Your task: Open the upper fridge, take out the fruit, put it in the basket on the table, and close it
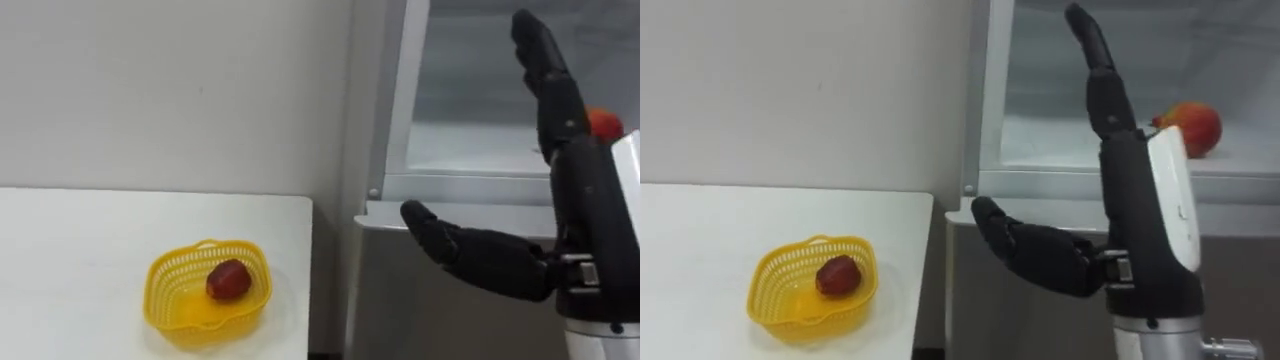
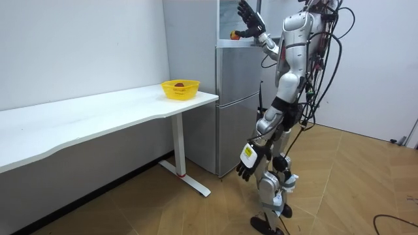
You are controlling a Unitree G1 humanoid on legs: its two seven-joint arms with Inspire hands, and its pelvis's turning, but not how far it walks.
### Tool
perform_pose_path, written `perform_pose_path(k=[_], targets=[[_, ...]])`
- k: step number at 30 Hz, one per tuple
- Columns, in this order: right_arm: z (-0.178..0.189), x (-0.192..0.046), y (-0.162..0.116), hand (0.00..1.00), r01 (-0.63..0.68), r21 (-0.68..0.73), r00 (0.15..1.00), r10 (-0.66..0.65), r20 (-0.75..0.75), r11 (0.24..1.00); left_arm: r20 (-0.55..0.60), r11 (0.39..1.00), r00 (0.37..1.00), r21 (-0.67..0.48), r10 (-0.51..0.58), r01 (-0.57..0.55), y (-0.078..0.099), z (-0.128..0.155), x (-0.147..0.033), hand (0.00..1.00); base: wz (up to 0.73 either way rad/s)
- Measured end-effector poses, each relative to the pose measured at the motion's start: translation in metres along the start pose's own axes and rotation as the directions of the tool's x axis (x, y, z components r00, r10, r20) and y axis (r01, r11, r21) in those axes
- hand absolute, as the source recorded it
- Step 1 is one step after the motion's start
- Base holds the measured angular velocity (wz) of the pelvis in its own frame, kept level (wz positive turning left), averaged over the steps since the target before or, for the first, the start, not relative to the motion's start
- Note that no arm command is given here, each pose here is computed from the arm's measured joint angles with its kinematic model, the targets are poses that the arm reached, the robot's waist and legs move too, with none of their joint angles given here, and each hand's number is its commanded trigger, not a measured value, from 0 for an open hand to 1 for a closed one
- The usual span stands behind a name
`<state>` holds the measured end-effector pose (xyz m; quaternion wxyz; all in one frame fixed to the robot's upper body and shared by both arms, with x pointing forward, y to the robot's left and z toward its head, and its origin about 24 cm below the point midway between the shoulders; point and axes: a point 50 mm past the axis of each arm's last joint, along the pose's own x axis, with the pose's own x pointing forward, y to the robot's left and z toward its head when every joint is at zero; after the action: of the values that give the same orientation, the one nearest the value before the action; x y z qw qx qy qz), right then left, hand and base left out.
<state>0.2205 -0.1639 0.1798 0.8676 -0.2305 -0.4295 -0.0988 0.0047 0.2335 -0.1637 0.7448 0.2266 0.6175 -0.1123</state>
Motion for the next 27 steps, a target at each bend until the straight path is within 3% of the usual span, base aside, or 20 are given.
perform_pose_path(k=[27], targets=[[0.002, -0.006, -0.012, 0.0, 0.105, 0.03, 0.994, -0.105, -0.005, 0.994, -0.012, 1.0, 1.0, 0.006, 0.0, 0.0, -0.008, 0.002, 0.003, 0.0, -0.03]])
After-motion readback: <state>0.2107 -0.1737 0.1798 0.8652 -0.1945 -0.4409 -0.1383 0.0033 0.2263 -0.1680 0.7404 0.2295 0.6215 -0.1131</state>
